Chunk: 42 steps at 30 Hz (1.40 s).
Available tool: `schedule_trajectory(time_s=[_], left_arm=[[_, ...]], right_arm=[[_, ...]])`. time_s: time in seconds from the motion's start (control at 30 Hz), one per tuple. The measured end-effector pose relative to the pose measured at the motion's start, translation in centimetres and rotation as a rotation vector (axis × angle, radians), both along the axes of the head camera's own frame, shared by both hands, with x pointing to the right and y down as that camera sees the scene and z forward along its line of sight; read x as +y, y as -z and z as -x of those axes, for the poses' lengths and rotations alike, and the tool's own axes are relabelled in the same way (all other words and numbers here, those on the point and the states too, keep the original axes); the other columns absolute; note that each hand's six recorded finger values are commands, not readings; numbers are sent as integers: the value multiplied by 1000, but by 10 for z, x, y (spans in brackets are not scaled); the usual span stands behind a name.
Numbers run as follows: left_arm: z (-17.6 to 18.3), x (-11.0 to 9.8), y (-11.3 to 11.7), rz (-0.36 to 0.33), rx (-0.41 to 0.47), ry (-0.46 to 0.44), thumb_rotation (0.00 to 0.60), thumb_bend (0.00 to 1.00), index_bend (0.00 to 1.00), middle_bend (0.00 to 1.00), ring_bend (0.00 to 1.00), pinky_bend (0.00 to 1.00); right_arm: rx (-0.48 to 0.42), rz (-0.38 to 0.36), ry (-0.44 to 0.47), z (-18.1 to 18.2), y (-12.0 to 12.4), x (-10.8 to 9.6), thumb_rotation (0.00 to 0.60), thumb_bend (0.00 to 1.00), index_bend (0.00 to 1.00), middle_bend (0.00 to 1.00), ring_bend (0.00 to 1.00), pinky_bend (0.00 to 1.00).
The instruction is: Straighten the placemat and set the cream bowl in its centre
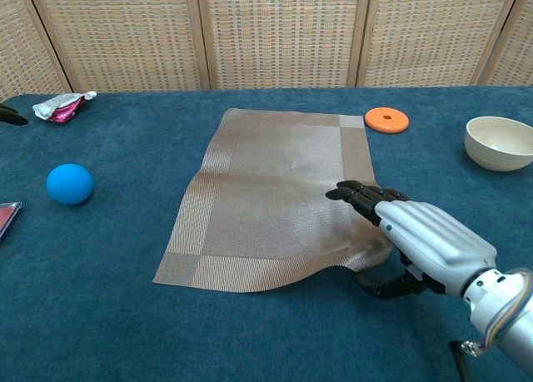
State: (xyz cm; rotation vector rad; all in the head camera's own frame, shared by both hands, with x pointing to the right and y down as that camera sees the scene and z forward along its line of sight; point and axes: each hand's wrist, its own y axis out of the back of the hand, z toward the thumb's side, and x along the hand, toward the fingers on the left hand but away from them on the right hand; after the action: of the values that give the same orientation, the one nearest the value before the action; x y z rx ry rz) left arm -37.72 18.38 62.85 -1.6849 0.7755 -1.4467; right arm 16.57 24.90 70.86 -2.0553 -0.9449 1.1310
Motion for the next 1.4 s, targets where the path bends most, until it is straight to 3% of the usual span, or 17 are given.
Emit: schedule_trajectory(time_s=[0.13, 0.3, 0.5, 0.87, 1.03, 1.4], left_arm=[[1, 0, -1, 4, -3, 3, 600, 127, 73, 0, 0, 0], [0, 1, -3, 13, -8, 1, 600, 127, 73, 0, 0, 0], [0, 1, -4, 17, -11, 0, 600, 127, 73, 0, 0, 0], [-1, 2, -5, 23, -21, -7, 600, 127, 72, 0, 0, 0], [0, 2, -2, 16, -17, -4, 600, 127, 66, 0, 0, 0], [0, 2, -2, 17, -16, -4, 600, 127, 65, 0, 0, 0]], right_arm=[[-30, -24, -22, 1, 3, -2, 600, 460, 416, 29, 0, 0], [-45, -53, -40, -1, 4, -5, 600, 436, 514, 82, 0, 6], [-48, -45, -44, -3, 2, -4, 600, 436, 553, 97, 0, 10], [-41, -43, -55, -10, 2, -5, 600, 530, 666, 146, 0, 27], [-35, -42, -56, -12, 3, -4, 600, 577, 674, 146, 0, 27], [-20, -66, -45, -20, 12, -5, 600, 583, 684, 146, 0, 27]])
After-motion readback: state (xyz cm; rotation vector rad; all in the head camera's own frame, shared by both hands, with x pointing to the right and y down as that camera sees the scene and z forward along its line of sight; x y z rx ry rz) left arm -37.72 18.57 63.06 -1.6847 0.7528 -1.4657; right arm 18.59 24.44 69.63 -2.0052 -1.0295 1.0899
